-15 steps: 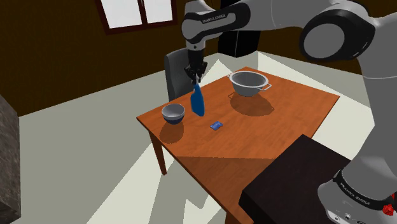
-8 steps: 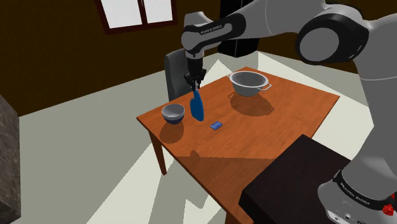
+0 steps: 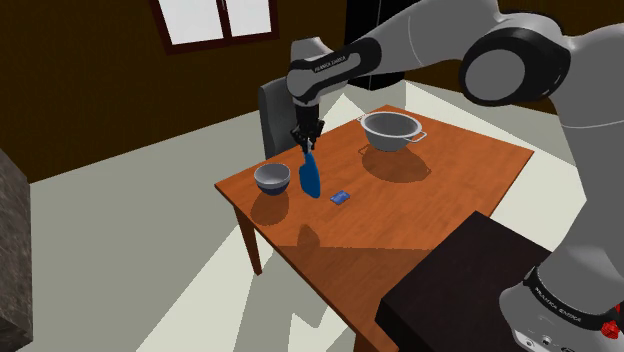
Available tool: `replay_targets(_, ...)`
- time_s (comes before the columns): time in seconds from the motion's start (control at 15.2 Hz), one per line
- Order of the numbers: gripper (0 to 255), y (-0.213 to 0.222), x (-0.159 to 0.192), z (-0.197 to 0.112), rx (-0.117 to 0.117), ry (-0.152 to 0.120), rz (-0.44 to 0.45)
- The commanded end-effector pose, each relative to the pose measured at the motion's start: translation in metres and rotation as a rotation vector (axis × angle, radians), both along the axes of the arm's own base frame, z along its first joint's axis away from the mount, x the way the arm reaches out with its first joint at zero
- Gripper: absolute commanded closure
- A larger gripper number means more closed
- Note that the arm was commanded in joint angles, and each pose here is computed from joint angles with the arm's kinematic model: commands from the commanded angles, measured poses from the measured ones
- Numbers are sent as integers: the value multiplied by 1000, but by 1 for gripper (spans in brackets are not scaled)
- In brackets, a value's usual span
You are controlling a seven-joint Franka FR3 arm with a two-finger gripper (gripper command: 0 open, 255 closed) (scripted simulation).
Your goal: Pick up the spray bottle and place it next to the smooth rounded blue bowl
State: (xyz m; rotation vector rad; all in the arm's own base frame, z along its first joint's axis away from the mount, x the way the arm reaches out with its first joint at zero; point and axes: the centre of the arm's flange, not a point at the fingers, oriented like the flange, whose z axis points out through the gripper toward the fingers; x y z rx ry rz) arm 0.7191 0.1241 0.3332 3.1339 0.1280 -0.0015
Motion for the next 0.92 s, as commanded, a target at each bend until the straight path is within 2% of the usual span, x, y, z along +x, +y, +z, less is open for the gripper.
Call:
replay_targets(0.0,255,0,1,-10,0,-1,0)
replay_targets(0.73,255,0,1,-68,0,-1,0)
replay_targets(0.86,255,0,1,-70,0,-1,0)
